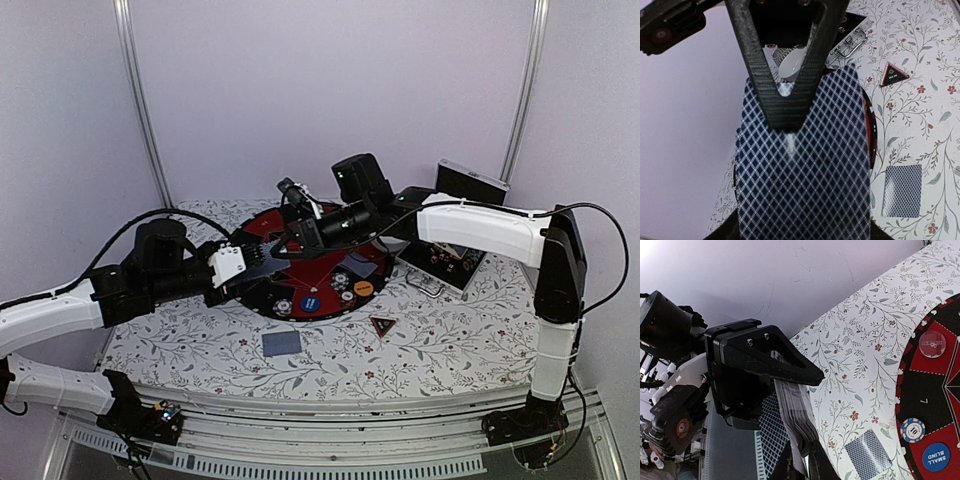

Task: Distribute texas hold em gaming equipment
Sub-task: Pick up the poker card from the face-down deck piles, then distribute the poker card in the small blind area.

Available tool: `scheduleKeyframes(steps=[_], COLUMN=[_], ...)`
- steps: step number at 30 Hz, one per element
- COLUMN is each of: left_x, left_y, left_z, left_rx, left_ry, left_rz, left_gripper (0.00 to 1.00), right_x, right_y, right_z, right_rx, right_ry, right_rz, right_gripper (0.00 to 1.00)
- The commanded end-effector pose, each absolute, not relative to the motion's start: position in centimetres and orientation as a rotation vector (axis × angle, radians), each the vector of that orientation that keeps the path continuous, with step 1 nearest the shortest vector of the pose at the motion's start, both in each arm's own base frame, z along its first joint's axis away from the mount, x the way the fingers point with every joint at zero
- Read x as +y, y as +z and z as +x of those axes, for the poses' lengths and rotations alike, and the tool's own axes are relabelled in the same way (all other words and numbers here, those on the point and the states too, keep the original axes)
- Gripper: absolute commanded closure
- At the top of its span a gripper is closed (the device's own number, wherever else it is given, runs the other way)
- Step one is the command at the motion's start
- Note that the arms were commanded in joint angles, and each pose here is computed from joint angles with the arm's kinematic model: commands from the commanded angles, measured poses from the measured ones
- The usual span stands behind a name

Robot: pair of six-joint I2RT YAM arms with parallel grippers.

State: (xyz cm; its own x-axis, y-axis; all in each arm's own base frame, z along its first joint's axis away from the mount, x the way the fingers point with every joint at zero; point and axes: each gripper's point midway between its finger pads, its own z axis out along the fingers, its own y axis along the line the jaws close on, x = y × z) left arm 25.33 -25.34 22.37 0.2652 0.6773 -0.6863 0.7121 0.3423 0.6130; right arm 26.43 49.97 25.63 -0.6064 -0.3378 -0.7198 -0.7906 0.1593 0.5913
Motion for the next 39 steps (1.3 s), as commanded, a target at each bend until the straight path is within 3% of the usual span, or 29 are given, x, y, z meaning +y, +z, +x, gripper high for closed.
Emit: scheduleKeyframes(steps=[1,13,23,28,33,39], left_x=[-25.5,-25.5,-25.5,-25.4,-25.4,-25.4], left_y=[23.7,23.6,23.6,23.7,23.9,24.1], left_z=[25.4,25.4,25.4,25.4,25.4,25.3], left_rx=[1.39,1.393,1.391,1.391,1.387,1.382], left_ry=[-0.043,-0.042,-0.04,-0.04,-0.042,-0.041], left_rz=[1.326,1.327,1.326,1.324,1.319,1.313], left_gripper=[0.46,0.46,0.46,0.47,0.47,0.46], right_x=[48.9,47.3,42.0,39.8,39.9,46.5], right_y=[27.1,28.5,35.2,36.0,27.6,16.7], right_z=[27.0,27.2,28.7,29.1,31.0,25.7], right_rx=[2.021,2.024,1.885,1.848,2.107,2.337], right_ry=[1.369,1.256,1.298,1.384,1.35,1.554], right_rz=[-1.043,-1.039,-0.91,-0.789,-0.592,-0.653], right_gripper=[0.92,0.98,0.98,0.98,0.98,0.98])
